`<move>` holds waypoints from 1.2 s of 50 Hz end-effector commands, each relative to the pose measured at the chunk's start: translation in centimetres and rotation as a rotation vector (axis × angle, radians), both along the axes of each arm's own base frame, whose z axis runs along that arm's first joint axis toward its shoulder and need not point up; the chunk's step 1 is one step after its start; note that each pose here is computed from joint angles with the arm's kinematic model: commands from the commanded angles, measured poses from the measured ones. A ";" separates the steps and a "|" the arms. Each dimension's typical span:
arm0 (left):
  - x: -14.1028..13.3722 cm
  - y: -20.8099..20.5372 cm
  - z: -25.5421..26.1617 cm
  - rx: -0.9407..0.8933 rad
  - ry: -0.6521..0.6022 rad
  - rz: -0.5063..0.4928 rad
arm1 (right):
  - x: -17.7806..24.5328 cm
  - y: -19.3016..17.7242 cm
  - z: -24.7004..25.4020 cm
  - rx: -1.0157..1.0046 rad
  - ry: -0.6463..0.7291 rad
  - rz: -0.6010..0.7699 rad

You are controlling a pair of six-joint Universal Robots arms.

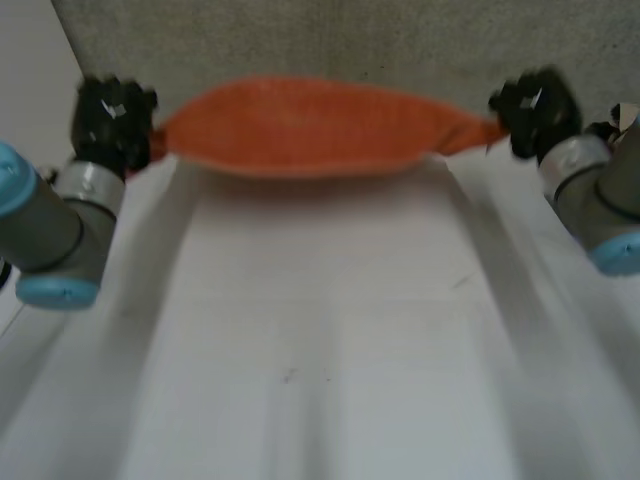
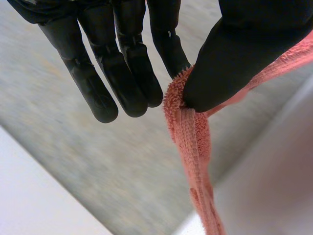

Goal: Fold the laundry.

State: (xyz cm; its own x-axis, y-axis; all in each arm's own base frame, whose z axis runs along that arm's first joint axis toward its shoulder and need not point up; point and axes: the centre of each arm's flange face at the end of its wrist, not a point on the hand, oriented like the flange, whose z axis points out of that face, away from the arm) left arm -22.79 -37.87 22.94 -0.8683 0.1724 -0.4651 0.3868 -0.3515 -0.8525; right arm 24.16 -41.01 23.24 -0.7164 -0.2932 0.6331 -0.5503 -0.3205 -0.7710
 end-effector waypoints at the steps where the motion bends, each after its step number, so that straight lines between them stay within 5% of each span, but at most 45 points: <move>1: -0.1 2.0 -7.6 0.203 -0.063 -0.069 | 0.0 1.7 -7.0 0.253 0.100 0.001; 14: 4.2 8.6 -5.5 0.331 -0.263 0.021 | -3.7 8.5 -3.6 0.502 0.287 -0.082; 21: 5.5 16.1 -4.2 0.586 -0.383 -0.008 | -7.0 14.3 -3.1 0.689 0.529 -0.074; 27: 5.1 19.4 -4.8 0.774 -0.427 -0.079 | -7.8 14.9 -3.9 0.686 0.600 -0.090; 43: 0.5 4.5 -6.6 0.330 -0.374 -0.052 | -4.2 3.8 -8.0 0.382 0.396 -0.245; 60: -3.7 -4.9 -10.6 0.067 -0.355 0.032 | -1.3 -4.6 -11.2 0.053 0.298 -0.289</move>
State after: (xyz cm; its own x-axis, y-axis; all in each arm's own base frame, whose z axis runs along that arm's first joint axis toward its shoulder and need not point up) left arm -25.80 -40.42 13.46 -0.6654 0.2505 -0.7032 0.6592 -0.2447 -0.7110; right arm 22.36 -43.82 13.20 -0.5567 -0.1869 0.8094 -0.8164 -0.0568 -0.5746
